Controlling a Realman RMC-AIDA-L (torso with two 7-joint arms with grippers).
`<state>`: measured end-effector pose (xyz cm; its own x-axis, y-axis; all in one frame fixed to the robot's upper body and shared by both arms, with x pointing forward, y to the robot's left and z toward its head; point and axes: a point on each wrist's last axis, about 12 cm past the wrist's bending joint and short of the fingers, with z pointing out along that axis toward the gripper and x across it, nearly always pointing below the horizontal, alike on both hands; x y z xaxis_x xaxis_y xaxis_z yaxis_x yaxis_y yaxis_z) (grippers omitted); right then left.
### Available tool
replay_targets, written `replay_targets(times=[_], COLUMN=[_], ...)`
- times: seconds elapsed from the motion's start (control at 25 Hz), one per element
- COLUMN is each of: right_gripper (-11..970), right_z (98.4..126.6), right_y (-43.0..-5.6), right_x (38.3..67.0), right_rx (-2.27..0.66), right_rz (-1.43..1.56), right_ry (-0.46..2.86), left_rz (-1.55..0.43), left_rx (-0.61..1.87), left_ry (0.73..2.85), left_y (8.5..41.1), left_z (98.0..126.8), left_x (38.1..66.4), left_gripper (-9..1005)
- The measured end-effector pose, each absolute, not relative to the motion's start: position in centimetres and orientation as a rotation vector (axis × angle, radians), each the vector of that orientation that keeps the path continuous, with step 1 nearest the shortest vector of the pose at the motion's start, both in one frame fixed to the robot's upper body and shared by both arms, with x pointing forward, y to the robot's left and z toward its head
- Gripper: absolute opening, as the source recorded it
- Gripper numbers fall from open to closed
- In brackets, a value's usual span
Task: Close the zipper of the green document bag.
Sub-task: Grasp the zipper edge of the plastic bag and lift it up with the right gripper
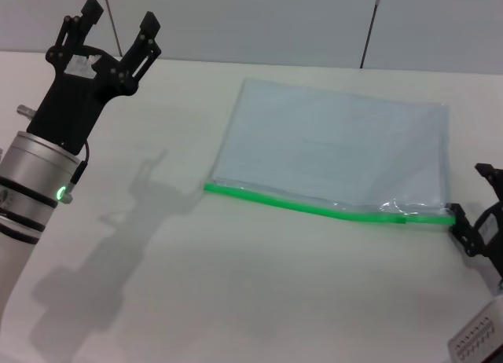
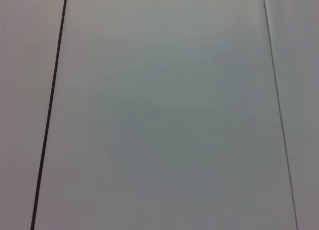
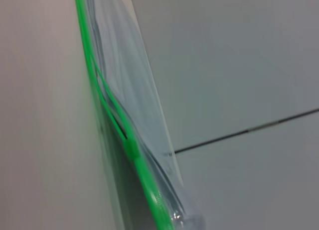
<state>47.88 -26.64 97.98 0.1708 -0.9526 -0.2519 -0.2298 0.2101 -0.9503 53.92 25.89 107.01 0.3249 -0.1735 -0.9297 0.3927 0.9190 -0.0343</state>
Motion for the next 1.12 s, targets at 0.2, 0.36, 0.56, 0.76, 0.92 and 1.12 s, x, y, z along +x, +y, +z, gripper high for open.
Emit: replay_targets(times=[0.2,0.36,0.56,0.76,0.92,1.12], right_gripper=[880,880,879,878,878,877], right_z=[98.0,97.9,97.9,98.2,98.3,98.1], right_y=[-25.9,-25.8,-25.2,-24.1,-23.6,-22.7], right_x=[48.3,48.2,48.0,48.1,48.2,48.5], right_rx=[-1.303,-1.314,-1.331,-1.343,-1.350,-1.393], right_rz=[-0.779,-0.784,-0.780,-0.775,-0.767,-0.726], right_ry=[1.295,1.292,1.273,1.237,1.226,1.229], left_rz=[-0.375,-0.375,-0.375,-0.375,-0.377,-0.380], left_rx=[0.212,0.212,0.212,0.212,0.214,0.213], left_ry=[1.184,1.184,1.185,1.184,1.182,1.181], left_y=[25.9,25.9,25.9,25.9,25.8,25.7], left_z=[107.0,107.0,107.0,107.0,107.1,107.1], left_x=[53.9,53.9,53.9,53.9,54.0,54.1], left_gripper=[865,865,864,863,863,862])
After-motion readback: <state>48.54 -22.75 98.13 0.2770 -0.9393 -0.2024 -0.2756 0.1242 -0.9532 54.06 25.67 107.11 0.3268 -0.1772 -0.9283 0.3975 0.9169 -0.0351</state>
